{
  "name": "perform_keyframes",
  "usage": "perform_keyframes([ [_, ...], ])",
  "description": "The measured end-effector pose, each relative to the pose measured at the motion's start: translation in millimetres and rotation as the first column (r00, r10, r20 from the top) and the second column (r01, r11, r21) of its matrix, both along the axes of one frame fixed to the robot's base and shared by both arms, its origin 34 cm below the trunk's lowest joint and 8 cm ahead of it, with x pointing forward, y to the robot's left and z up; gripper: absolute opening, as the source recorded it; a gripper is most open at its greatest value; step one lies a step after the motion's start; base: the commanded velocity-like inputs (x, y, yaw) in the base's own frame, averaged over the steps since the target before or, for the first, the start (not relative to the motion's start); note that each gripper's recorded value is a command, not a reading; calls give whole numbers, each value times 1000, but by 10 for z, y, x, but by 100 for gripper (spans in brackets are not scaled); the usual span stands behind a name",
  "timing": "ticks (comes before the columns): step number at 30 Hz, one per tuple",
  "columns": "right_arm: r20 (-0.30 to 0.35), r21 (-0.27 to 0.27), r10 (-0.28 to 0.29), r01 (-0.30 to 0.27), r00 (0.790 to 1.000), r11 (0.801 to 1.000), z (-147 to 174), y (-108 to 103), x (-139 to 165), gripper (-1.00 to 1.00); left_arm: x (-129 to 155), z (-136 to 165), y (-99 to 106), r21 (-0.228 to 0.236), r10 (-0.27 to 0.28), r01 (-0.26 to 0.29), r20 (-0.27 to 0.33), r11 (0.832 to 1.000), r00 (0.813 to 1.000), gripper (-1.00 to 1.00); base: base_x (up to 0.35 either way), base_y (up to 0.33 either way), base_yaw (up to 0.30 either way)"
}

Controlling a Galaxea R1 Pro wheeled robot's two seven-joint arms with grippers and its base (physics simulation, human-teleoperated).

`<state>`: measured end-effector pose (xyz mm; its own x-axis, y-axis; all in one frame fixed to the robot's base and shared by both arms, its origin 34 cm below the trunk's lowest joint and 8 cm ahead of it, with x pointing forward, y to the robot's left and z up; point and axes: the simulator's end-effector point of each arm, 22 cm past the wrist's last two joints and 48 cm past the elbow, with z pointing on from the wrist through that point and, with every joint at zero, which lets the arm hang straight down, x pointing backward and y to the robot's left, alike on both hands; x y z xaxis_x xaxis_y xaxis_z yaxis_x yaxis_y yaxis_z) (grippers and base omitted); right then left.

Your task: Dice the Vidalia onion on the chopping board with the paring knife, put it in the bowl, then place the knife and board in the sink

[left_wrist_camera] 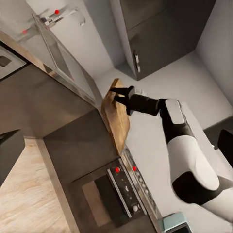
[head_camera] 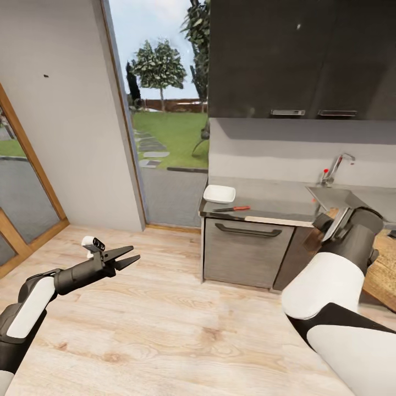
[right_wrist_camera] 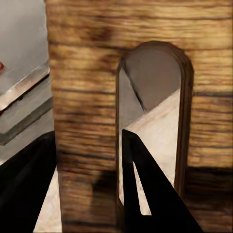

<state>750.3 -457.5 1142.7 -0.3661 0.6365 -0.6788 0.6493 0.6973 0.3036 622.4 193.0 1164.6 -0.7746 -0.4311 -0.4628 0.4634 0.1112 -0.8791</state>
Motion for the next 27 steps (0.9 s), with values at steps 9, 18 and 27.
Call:
perform_keyframes([
  [9,-86,-26,256,-259,963,966,562,847,857,-100,-4,3,1,0,0,0,0,1000,1000,100,0,0,0],
  [18,-2,99,62,-62,998,993,550,289,531,-100,-2,0,1,-1,0,0,-1,1000,1000,100,0,0,0],
  [27,111,469,-51,-8,993,883,35,527,480,-100,0,-1,1,0,0,0,-1,1000,1000,100,0,0,0],
])
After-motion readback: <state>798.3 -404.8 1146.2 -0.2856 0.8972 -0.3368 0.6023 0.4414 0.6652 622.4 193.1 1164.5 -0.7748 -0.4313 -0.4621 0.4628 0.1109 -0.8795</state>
